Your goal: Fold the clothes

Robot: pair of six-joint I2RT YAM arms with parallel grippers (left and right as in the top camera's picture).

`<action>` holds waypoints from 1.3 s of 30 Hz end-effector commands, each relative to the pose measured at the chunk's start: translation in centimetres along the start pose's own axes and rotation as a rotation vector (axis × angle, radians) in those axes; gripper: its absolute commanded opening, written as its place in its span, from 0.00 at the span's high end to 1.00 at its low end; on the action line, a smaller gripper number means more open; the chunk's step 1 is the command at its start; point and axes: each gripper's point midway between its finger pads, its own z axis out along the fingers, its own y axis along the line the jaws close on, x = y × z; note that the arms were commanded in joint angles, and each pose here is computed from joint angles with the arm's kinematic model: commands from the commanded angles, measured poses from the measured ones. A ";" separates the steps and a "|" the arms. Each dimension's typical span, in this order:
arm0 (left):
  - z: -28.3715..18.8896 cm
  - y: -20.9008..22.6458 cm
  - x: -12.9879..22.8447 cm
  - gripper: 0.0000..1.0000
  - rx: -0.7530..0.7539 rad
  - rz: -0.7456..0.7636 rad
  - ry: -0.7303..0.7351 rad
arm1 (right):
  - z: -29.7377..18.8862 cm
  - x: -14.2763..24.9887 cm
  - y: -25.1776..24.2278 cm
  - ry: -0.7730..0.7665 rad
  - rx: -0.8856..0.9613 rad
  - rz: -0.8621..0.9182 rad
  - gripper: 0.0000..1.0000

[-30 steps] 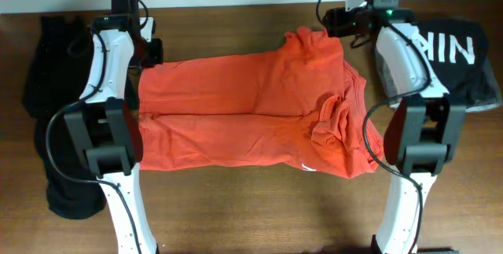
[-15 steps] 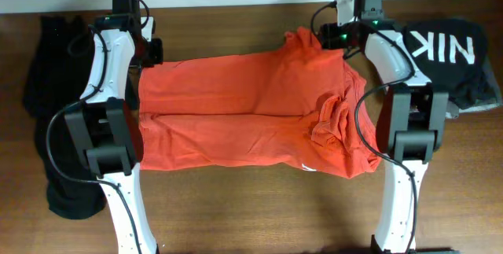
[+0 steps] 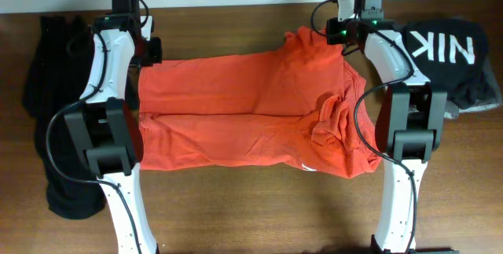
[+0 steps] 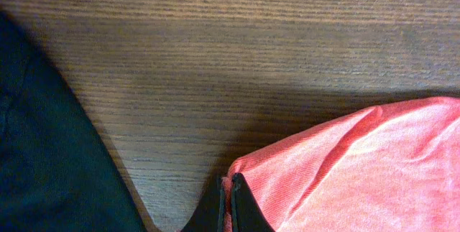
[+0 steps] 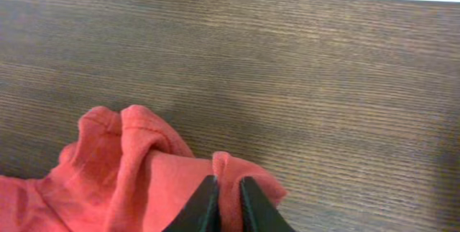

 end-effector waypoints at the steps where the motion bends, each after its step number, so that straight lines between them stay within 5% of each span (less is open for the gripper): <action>1: -2.7 0.3 -1.8 0.99 -0.013 -0.001 -0.074 | -0.6 -1.4 0.7 -0.017 -0.025 0.002 0.88; 11: -3.8 2.9 -2.3 0.99 -0.031 -0.044 -0.099 | -8.1 -5.9 0.8 0.021 -0.011 0.025 0.96; 24: -8.5 5.2 -3.3 0.99 -0.053 -0.069 -0.178 | -18.3 -2.4 1.3 0.255 -0.033 0.039 0.96; 39: -8.4 3.3 5.1 0.99 -0.014 0.004 0.170 | -19.1 1.9 2.5 0.439 -0.081 0.126 0.96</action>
